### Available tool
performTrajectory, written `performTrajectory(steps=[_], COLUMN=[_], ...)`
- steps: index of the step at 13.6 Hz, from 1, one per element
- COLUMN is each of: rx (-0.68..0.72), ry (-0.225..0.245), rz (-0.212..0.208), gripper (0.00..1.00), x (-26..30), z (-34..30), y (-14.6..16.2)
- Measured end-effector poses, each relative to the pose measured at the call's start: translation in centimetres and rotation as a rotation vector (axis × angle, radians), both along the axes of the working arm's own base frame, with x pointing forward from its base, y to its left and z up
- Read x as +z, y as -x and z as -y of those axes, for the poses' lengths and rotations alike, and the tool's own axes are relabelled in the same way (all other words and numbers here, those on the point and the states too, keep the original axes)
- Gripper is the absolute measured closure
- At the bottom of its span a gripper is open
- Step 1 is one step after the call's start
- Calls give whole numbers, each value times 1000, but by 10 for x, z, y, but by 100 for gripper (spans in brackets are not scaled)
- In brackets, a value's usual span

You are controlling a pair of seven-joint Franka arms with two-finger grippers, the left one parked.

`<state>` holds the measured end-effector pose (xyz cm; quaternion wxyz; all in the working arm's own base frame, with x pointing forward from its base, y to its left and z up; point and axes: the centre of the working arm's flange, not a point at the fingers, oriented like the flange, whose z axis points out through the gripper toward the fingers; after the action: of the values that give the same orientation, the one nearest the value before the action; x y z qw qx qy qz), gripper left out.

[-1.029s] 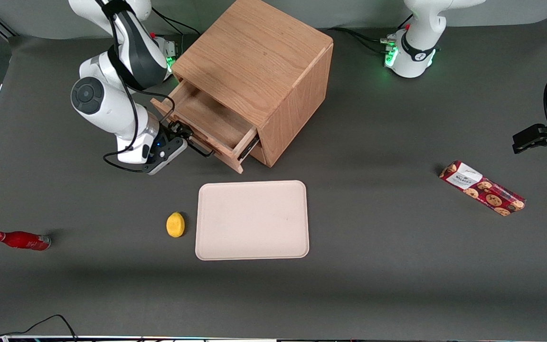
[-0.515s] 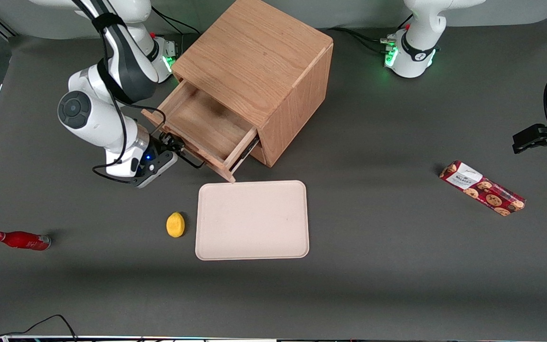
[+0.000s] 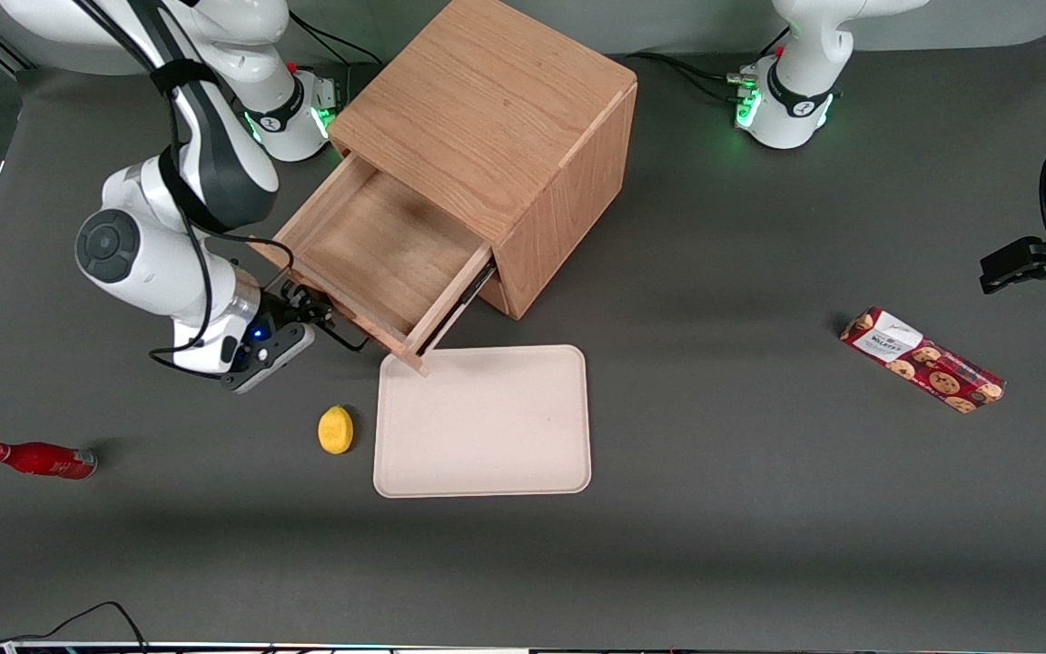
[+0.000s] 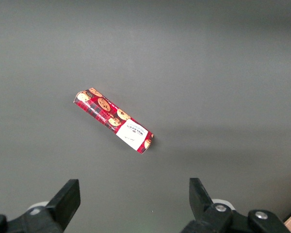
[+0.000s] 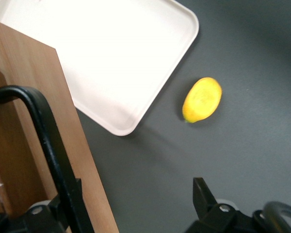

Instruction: Open upper drawer

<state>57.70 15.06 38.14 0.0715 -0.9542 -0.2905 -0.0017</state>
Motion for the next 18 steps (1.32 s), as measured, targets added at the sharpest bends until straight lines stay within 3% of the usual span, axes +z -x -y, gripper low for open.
performTrajectory(steps=[10, 18], rx=[-32, -28], ry=[4, 5], rz=[25, 12], gripper=[0, 0], x=[-1, 2], z=[30, 30], y=[-32, -34])
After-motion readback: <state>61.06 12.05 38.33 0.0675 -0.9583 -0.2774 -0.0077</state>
